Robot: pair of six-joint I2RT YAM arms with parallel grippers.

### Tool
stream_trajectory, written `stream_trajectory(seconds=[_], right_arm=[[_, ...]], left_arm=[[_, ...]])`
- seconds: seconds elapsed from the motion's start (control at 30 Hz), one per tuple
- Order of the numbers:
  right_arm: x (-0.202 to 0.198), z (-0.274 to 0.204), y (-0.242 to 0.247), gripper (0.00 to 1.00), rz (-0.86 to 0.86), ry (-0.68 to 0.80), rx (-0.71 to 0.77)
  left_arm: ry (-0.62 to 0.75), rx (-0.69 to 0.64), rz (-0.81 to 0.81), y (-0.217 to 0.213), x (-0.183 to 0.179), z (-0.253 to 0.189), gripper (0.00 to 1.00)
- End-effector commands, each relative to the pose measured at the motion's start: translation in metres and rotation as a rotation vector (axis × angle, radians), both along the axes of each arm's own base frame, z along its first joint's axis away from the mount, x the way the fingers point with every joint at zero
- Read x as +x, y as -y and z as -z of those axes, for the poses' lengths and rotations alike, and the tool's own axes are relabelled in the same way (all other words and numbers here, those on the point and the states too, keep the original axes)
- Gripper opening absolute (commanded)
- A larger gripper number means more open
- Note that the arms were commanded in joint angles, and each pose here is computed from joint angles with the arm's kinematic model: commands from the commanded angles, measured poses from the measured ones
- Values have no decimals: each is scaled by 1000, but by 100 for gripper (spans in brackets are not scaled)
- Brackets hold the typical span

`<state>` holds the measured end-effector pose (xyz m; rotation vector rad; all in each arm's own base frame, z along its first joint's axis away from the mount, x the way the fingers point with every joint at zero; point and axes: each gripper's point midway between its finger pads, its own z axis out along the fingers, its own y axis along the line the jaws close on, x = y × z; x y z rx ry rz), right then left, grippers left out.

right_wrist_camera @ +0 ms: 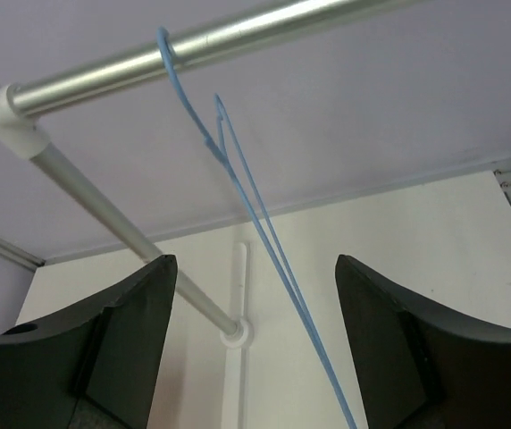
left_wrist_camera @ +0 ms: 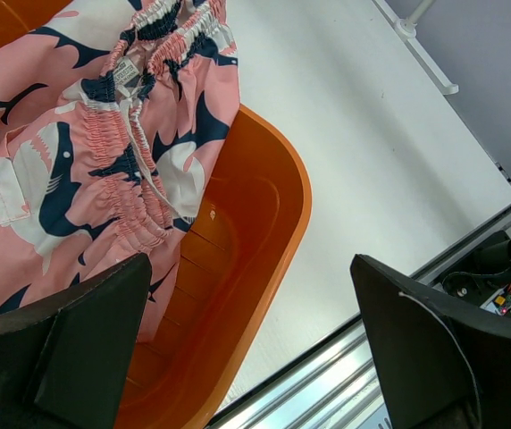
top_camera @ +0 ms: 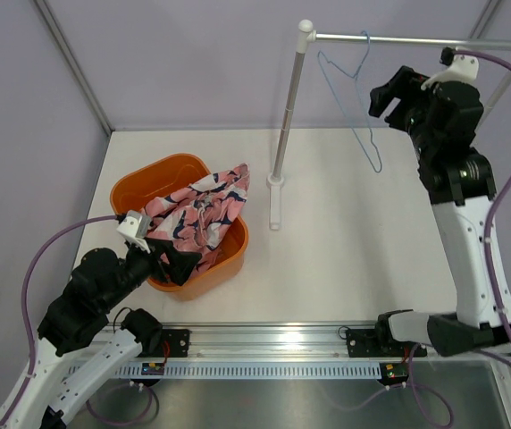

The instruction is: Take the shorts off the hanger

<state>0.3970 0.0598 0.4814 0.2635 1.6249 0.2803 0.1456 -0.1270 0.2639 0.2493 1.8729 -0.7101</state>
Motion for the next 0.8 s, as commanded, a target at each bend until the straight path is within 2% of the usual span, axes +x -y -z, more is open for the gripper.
stream_trajectory(seconds=[0.0,0.03,0.1,0.17,0.23,0.3,0.33,0.5,0.77], right_arm=[[-56,-12,-1,82,-49,51,91],[-62,6,-7,84,-85,12,102],[-95,6,-13,93,-145,28,116],[-121,25,-32,99,-274,-24,134],[-143,49,-48,99,-385,-83,143],[-156,65,-54,99,-431,-111,143],[-158,89,-58,99,-446,-159,147],[-194,112,-64,99,-513,-125,173],[-211,141,-79,99,-594,-144,209]], left_arm=[[21,-19,-4,3,4,-6,99],[20,-16,-9,2,5,-5,99],[21,-17,-9,2,5,-6,99],[23,-17,-8,2,5,-6,99],[22,-12,-3,3,5,-6,99],[31,10,5,3,7,-7,99],[34,24,2,2,8,-8,99],[51,108,-100,-13,26,-6,99],[64,103,-100,-12,28,-3,99]])
